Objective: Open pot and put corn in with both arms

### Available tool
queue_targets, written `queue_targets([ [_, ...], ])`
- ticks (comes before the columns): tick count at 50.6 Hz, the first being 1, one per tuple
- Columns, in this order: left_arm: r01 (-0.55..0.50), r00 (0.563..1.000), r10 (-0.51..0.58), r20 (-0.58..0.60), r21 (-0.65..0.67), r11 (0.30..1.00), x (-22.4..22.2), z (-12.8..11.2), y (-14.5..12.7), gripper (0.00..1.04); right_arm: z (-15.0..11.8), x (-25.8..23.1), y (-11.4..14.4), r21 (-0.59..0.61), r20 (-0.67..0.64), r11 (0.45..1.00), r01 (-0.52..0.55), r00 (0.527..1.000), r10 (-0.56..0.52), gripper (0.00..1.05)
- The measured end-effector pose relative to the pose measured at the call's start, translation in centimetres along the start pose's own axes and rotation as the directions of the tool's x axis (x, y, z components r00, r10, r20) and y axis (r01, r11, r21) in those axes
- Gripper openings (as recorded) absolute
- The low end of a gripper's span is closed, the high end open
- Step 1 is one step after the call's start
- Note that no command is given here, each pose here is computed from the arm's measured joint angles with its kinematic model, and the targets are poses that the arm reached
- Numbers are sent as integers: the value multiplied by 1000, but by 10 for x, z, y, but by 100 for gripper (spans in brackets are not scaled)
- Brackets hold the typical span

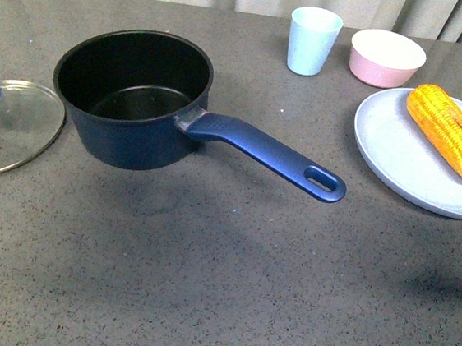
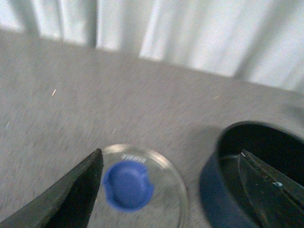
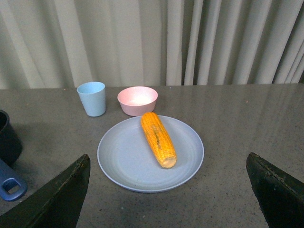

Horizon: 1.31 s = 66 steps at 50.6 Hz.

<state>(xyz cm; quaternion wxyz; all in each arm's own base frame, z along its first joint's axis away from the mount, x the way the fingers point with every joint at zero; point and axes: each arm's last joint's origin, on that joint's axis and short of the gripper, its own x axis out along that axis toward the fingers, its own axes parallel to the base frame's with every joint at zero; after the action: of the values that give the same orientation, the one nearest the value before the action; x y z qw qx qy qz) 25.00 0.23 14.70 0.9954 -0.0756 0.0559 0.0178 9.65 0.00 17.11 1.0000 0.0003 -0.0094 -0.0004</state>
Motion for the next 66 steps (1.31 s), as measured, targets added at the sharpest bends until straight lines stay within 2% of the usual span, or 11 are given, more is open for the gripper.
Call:
queue_targets([
  [1, 21, 998, -23, 51, 41, 999, -8, 6, -2, 77, 0, 0, 0, 0, 0, 1000, 0, 1000, 0, 96],
  [5, 34, 992, -46, 115, 104, 994, -28, 15, -4, 59, 0, 0, 0, 0, 0, 1000, 0, 1000, 0, 96],
  [18, 29, 994, -43, 97, 138, 990, -68, 8, -2, 2, 0, 0, 0, 0, 0, 1000, 0, 1000, 0, 96],
  [32, 29, 994, -43, 96, 142, 989, -96, 5, -1, 2, 0, 0, 0, 0, 0, 1000, 0, 1000, 0, 96],
  [66, 29, 992, -46, 120, 142, 989, -127, 9, 0, 2, 0, 0, 0, 0, 0, 1000, 0, 1000, 0, 96],
])
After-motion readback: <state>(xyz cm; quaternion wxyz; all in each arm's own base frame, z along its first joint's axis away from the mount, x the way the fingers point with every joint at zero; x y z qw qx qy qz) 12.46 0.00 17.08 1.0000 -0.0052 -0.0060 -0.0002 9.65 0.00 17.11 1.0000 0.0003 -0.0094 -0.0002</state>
